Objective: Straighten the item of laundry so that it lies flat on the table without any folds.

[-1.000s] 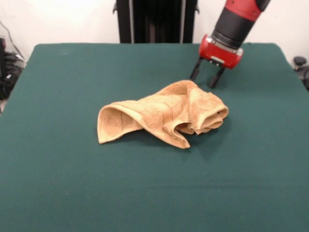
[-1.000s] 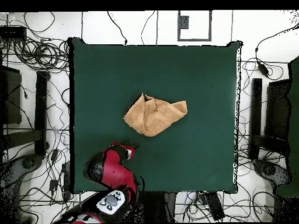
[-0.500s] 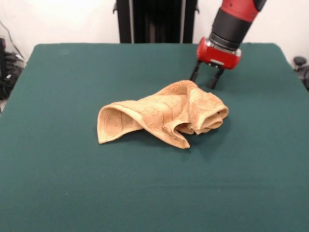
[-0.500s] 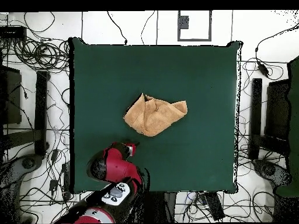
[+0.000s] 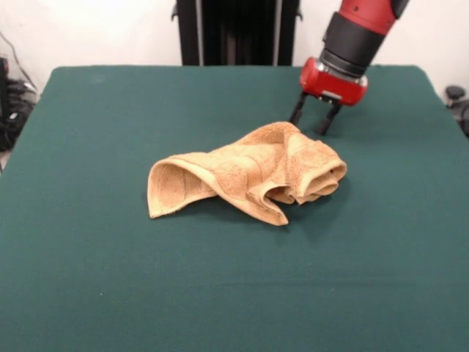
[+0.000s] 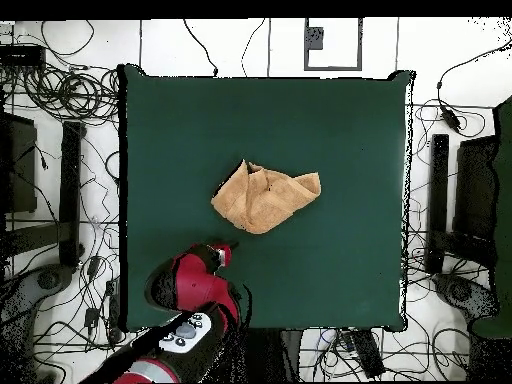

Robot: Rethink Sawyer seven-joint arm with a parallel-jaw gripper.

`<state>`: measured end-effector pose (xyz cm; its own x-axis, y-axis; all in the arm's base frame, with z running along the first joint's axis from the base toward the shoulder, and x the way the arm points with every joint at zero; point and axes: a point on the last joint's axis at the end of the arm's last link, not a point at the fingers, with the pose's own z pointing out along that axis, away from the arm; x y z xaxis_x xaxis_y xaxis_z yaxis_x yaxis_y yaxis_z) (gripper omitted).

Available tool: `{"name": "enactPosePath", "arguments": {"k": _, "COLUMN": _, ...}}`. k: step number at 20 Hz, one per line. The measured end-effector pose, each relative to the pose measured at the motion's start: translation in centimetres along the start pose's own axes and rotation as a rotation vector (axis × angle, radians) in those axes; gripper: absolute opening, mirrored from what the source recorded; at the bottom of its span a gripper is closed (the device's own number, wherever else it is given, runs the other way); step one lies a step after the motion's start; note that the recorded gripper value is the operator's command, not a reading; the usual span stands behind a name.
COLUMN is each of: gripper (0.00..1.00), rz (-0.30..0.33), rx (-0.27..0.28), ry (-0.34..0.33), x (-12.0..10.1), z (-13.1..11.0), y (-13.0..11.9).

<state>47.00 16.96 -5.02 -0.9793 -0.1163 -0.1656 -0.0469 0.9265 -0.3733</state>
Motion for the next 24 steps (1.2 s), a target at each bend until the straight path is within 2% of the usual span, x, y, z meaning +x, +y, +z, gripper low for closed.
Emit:
{"name": "enactPosePath", "arguments": {"k": 8, "gripper": 1.00, "rz": -0.073, "rx": -0.004, "ry": -0.018, "x": -0.04, "z": 0.08, "y": -0.09}}
{"name": "enactPosePath", "arguments": {"k": 9, "gripper": 1.00, "rz": -0.103, "rx": -0.008, "ry": -0.026, "x": -0.03, "z": 0.11, "y": -0.13}}
{"name": "enactPosePath", "arguments": {"k": 17, "gripper": 1.00, "rz": -0.197, "rx": -0.016, "ry": -0.062, "x": 0.10, "z": 0.17, "y": -0.25}}
{"name": "enactPosePath", "arguments": {"k": 24, "gripper": 1.00, "rz": -0.224, "rx": -0.014, "ry": -0.091, "x": 0.33, "z": 0.21, "y": -0.23}}
